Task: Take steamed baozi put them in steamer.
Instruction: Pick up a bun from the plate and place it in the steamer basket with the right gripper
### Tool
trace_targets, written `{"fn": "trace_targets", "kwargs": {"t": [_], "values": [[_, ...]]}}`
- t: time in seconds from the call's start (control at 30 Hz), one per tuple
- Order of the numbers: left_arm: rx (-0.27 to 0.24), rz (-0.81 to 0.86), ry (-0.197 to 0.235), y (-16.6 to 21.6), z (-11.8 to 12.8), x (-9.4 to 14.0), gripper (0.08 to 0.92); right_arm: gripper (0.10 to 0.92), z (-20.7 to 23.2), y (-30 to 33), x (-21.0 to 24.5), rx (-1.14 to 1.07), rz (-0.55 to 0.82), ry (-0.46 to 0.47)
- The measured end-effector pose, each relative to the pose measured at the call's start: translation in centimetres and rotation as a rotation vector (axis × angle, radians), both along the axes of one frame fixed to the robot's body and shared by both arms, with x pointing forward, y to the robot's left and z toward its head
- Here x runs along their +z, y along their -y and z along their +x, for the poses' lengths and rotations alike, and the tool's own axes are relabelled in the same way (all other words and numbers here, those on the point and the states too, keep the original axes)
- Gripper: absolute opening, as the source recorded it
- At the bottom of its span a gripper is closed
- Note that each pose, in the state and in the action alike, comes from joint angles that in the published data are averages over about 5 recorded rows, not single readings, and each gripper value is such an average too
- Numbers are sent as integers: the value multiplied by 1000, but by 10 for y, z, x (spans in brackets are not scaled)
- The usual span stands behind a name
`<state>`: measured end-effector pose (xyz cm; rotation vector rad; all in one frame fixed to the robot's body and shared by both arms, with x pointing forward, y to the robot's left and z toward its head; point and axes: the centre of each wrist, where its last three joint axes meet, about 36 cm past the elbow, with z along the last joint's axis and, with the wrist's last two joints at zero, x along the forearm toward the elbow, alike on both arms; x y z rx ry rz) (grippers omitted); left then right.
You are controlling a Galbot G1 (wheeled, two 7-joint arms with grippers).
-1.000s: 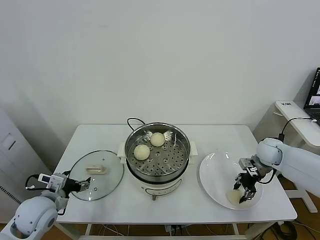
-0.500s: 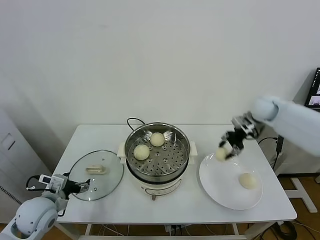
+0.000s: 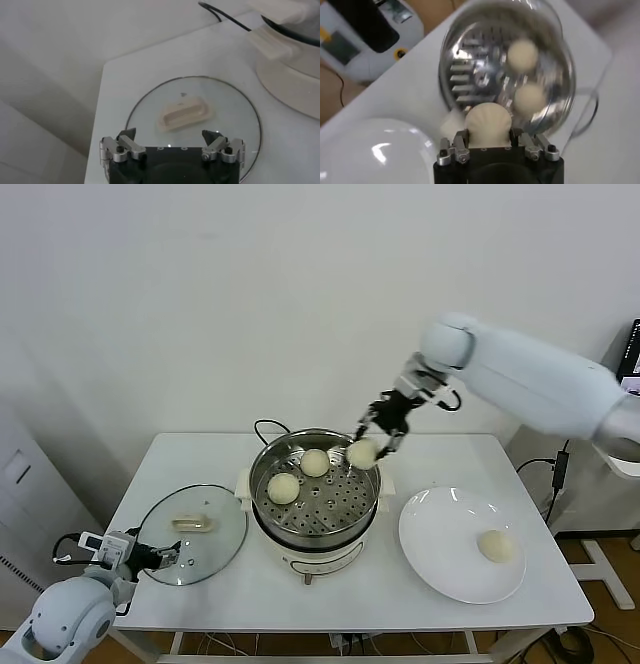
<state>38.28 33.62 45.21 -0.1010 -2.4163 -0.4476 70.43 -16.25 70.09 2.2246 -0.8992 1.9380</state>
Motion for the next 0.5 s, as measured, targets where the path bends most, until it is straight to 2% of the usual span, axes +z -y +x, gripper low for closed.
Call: {"fn": "trace_targets", "kwargs": {"t": [0.23,0.5], "values": [[3,1,-5,-1,-1,-2,823,509,-14,-66,-18,275,-40,28],[6,7,-9,-2,0,-3,823,509,-31,-107,-46,482,-82,47]]}}
